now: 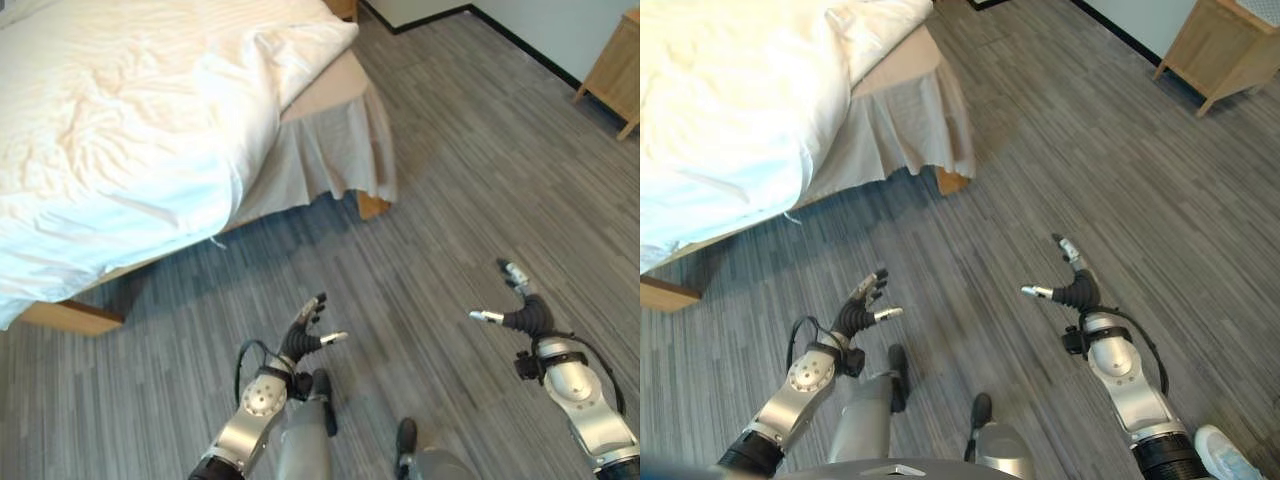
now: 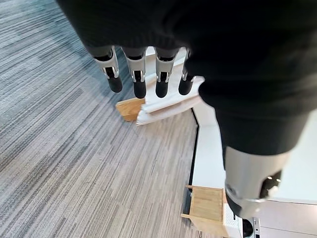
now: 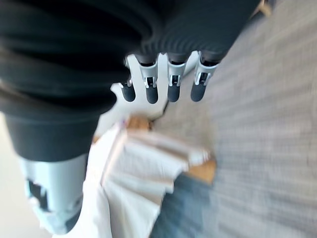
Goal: Making the bed.
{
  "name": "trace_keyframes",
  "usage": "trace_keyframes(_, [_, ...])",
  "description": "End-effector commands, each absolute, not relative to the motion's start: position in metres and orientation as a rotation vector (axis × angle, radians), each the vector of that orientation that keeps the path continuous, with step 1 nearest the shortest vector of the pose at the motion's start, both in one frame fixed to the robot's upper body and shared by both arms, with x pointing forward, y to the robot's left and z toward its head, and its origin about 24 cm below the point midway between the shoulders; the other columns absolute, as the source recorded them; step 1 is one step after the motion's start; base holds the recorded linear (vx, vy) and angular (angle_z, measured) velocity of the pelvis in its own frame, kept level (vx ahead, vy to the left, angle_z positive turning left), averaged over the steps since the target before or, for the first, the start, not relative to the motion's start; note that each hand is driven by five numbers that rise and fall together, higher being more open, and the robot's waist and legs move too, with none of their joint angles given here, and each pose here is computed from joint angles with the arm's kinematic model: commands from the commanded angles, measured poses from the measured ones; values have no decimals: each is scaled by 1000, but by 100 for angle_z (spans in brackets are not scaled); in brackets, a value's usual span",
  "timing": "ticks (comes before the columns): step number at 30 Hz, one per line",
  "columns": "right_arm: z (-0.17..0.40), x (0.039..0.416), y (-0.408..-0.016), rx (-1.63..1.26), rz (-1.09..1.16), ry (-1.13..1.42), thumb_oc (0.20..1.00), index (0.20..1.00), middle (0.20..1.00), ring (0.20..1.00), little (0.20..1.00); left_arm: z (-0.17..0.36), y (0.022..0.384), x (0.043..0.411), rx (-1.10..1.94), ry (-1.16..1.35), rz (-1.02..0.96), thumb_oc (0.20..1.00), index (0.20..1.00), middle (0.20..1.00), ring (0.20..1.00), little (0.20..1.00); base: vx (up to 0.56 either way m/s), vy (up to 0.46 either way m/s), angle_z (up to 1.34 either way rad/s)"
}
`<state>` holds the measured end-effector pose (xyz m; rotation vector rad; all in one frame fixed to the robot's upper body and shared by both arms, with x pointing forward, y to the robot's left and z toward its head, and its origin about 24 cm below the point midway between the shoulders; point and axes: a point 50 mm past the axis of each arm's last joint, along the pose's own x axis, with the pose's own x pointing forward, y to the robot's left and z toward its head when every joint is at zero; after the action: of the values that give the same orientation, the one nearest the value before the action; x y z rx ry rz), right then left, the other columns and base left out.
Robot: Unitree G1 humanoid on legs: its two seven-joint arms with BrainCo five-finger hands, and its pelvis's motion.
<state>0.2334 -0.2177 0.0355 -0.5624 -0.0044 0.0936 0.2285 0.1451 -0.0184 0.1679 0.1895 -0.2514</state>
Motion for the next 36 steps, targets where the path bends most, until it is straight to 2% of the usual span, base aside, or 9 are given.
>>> trace_keyframes(1, [60, 247, -209, -650, 117, -149, 1000, 1000, 1000, 1000, 1000, 6, 127, 239, 116, 57, -293, 1000, 1000, 1000, 1000, 1000, 455, 26, 19])
trace_keyframes(3, [53, 241, -200, -624, 179, -125, 1000, 1000, 1000, 1000, 1000, 4, 133, 236, 103, 67, -261, 1000, 1000, 1000, 1000, 1000, 590, 45, 6])
trace_keyframes(4, [40, 227, -194, -512, 211, -71, 1000, 1000, 1000, 1000, 1000, 6, 138, 233, 84, 65, -259, 1000, 1000, 1000, 1000, 1000, 522, 26, -11])
trace_keyframes(6, [22, 218, -199, -545, 238, 22, 1000, 1000, 1000, 1000, 1000, 5, 141, 232, 101, 80, -277, 1000, 1000, 1000, 1000, 1000, 476, 17, -17])
trace_keyframes(10, [28, 218, -187, -510, 279, -6, 1000, 1000, 1000, 1000, 1000, 3, 146, 232, 135, 88, -266, 1000, 1000, 1000, 1000, 1000, 343, 64, -21])
trace_keyframes(20, [26, 223, -192, -561, 236, 4, 1000, 1000, 1000, 1000, 1000, -5, 157, 230, 167, 120, -235, 1000, 1000, 1000, 1000, 1000, 400, -164, 69])
trace_keyframes(27, [-5, 204, -206, -620, 227, 173, 1000, 1000, 1000, 1000, 1000, -6, 149, 234, 166, 120, -277, 1000, 1000, 1000, 1000, 1000, 358, -293, 146])
trace_keyframes(32, [-13, 202, -222, -580, 144, 233, 1000, 1000, 1000, 1000, 1000, 5, 149, 239, 120, 97, -275, 1000, 1000, 1000, 1000, 1000, 64, -335, 66])
trace_keyframes(36, [-11, 203, -219, -543, 127, 223, 1000, 1000, 1000, 1000, 1000, -1, 153, 237, 99, 125, -264, 1000, 1000, 1000, 1000, 1000, 323, -66, 0])
